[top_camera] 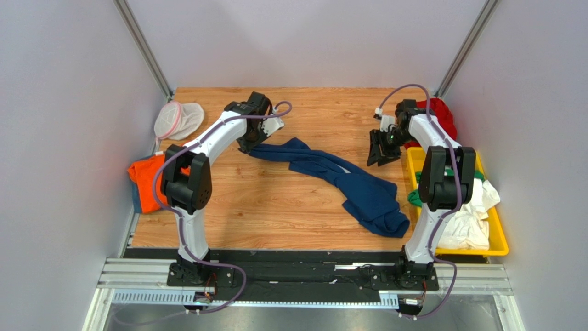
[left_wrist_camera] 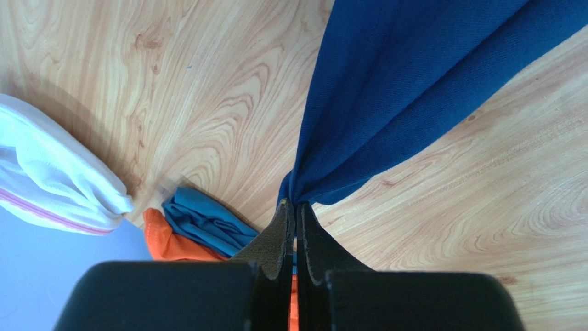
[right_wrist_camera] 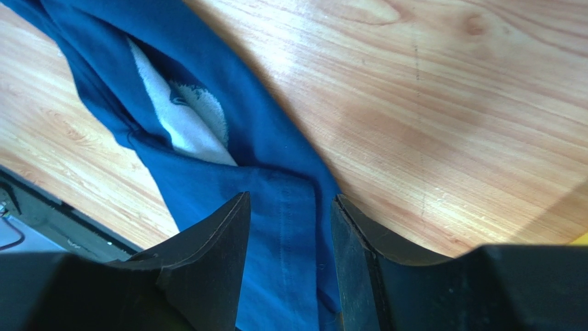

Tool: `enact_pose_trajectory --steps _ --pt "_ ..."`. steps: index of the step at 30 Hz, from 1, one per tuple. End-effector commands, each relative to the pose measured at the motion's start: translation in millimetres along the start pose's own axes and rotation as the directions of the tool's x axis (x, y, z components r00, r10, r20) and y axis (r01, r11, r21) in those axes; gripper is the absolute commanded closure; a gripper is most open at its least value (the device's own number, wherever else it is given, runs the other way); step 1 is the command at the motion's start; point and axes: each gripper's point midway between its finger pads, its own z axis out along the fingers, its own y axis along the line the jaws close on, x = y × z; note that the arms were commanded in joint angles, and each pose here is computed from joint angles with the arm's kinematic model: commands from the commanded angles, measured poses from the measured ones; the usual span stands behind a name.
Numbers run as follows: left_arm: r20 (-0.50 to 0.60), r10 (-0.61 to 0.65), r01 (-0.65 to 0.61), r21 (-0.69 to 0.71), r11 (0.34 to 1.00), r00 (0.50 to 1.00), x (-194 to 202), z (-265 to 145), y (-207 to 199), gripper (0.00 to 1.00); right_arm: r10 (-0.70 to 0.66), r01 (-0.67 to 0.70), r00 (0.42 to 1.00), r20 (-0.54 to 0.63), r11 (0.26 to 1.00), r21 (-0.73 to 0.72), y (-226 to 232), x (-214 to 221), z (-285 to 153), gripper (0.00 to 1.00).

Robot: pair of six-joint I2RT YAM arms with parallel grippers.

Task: Fold and stack the t-shirts
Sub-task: Flatten the tshirt out

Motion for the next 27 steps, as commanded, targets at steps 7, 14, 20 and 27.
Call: enact_pose_trajectory --steps 7,14,20,27 --pt "-0.008 -0.016 0.015 -0.002 1.000 1.000 -6 -5 -2 1.00 -0.003 -0.001 0.998 -0.059 0.998 -0.066 7 23 11 0.52" --pt "-0.017 -0.009 0.009 0.007 1.000 1.000 -7 -1 -7 1.00 -0.006 0.002 0.998 -0.068 0.998 -0.067 4 28 18 0.53" --pt "-0.022 -0.001 0.001 0.001 1.000 1.000 -7 -1 -7 1.00 -0.002 -0.003 0.997 -0.078 0.997 -0.074 2 29 23 0.55" --pt "-0.032 0.006 -0.006 -0.012 1.000 0.999 -4 0 -5 1.00 -0.016 0.014 0.997 -0.077 1.000 -0.028 -4 34 7 0.56"
